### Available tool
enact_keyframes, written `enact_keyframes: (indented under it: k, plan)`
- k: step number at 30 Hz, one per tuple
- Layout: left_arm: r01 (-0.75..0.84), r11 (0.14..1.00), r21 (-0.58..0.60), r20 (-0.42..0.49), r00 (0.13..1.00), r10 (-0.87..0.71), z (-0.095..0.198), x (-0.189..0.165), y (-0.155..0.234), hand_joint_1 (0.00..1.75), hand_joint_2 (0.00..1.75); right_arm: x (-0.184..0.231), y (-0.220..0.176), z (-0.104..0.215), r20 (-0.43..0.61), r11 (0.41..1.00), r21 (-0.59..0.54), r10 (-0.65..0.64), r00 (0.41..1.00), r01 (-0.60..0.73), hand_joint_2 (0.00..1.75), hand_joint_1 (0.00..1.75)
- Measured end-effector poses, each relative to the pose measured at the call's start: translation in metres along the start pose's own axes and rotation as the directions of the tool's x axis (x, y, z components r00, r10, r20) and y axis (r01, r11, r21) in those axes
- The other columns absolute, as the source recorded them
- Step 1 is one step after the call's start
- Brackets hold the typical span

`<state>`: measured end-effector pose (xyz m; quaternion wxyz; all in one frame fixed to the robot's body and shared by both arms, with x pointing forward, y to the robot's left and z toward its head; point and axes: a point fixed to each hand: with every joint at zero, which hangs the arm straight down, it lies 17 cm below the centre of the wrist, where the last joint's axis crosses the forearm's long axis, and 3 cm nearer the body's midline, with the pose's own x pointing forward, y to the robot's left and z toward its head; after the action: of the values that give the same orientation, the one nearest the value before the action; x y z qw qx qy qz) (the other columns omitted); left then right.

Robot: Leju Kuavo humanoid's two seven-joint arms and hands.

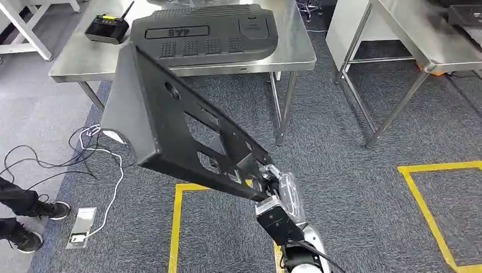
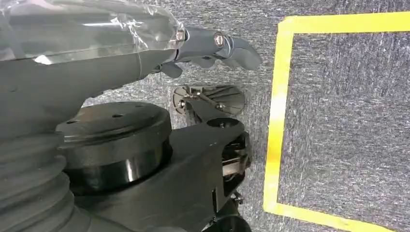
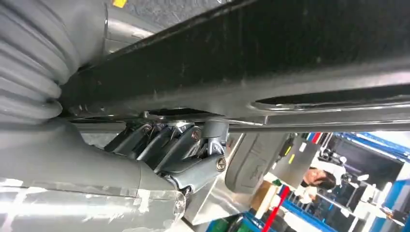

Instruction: Take the parts from the cabinet and place them on the table.

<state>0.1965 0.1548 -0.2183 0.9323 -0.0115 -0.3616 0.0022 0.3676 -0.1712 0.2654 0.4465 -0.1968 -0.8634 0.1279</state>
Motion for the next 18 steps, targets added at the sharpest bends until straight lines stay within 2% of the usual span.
enact_keyframes:
  k: [18]
  plan:
    - [0.002, 1.0, 0.0, -0.004, 1.0, -0.002, 0.0012, -0.0027, 0.0002, 0.0, 1.75, 0.0014, 0.0045, 0.002, 0.001, 1.0, 0.016, -0.005, 1.0, 0.005, 1.75, 1.75]
